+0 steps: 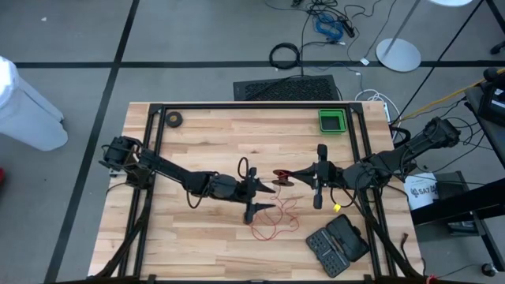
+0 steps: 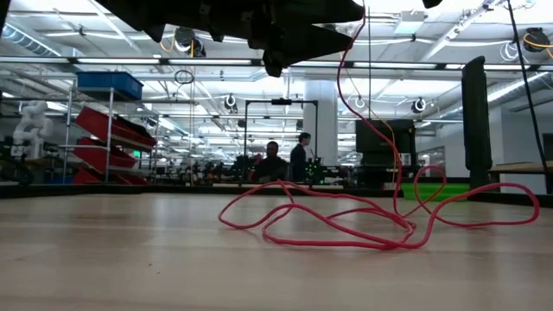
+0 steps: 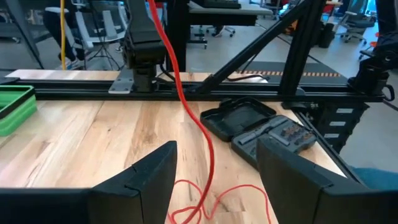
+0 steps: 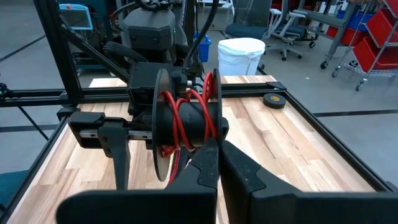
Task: Coil cords
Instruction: Uncoil the red wire from the spool
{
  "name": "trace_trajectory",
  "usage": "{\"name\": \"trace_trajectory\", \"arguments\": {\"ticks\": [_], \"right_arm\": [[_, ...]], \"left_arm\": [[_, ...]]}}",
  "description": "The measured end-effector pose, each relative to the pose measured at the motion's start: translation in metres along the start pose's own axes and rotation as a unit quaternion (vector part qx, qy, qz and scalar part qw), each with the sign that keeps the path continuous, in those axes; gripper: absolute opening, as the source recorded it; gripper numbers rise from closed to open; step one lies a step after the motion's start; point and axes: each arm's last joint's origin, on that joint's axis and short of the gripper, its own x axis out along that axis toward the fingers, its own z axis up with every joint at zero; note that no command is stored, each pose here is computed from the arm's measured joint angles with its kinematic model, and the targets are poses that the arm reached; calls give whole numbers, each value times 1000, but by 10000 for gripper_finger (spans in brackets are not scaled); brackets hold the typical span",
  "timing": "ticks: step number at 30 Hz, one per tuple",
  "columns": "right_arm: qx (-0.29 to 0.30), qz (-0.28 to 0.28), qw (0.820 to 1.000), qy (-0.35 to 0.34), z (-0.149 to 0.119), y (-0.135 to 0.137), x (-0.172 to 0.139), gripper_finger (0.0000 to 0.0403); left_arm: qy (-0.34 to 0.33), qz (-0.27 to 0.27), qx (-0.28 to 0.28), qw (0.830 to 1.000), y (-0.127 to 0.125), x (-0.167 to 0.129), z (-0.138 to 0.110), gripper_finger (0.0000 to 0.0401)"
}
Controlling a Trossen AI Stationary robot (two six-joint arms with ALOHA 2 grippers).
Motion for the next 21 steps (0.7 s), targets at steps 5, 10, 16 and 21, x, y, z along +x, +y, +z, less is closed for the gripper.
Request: {"name": "trace_trajectory", "arguments": {"ticks": [5, 10, 16, 21], "right_arm": [[0, 0, 1000, 0, 0, 0, 0, 0], [0, 0, 1000, 0, 0, 0, 0, 0], [0, 0, 1000, 0, 0, 0, 0, 0], [0, 0, 1000, 0, 0, 0, 0, 0]], "left_arm": [[2, 1, 0, 1000, 0, 0, 0, 226], [5, 14, 0, 1000, 1, 0, -1, 226], [4, 29, 1, 1000, 2, 0, -1, 226], [4, 29, 1, 1000, 2, 0, -1, 226]]}}
